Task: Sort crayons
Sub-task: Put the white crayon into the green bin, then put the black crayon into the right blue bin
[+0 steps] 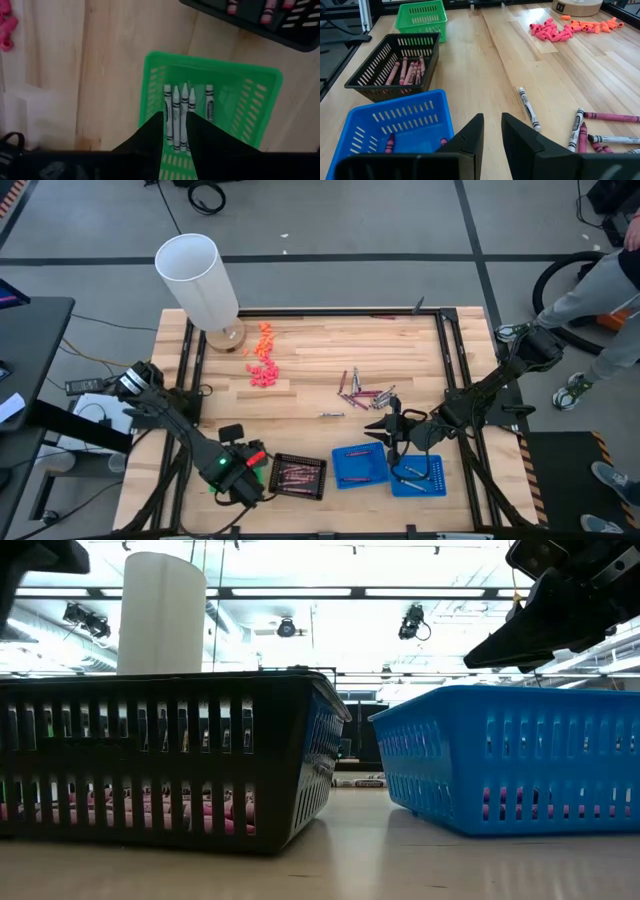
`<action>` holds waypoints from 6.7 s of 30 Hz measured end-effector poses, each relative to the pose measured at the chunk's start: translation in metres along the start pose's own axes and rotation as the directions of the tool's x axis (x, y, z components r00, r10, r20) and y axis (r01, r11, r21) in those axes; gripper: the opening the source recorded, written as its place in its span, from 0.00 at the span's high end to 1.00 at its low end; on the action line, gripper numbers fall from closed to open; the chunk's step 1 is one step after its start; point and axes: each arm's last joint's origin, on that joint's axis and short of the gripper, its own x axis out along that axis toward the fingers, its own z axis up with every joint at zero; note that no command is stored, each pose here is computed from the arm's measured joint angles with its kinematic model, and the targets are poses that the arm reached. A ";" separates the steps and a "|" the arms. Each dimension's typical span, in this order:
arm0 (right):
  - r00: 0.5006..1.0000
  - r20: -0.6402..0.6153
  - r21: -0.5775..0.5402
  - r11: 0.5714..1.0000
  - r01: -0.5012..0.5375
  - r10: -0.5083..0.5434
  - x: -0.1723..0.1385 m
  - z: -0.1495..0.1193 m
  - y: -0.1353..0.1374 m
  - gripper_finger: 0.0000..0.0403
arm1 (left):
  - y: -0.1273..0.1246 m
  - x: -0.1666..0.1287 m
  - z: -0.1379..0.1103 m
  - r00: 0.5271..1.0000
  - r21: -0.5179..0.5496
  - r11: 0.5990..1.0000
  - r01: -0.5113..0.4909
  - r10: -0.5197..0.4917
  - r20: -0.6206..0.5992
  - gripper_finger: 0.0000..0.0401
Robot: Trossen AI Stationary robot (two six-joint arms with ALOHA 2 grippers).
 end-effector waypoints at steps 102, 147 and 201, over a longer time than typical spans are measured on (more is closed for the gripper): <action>1.000 -0.014 -0.038 0.999 -0.003 0.002 -0.001 -0.002 0.001 0.81 | 0.115 0.145 0.203 0.913 0.243 0.955 0.168 -0.243 0.327 0.96; 1.000 0.004 -0.018 1.000 -0.021 0.021 -0.002 0.000 0.004 0.81 | 0.038 0.013 0.061 0.988 0.128 0.979 0.157 -0.157 -0.004 0.95; 0.995 -0.049 -0.071 0.994 0.087 -0.090 0.013 0.002 -0.023 0.81 | 0.027 0.026 0.042 0.988 0.164 0.984 -0.074 0.050 0.147 0.69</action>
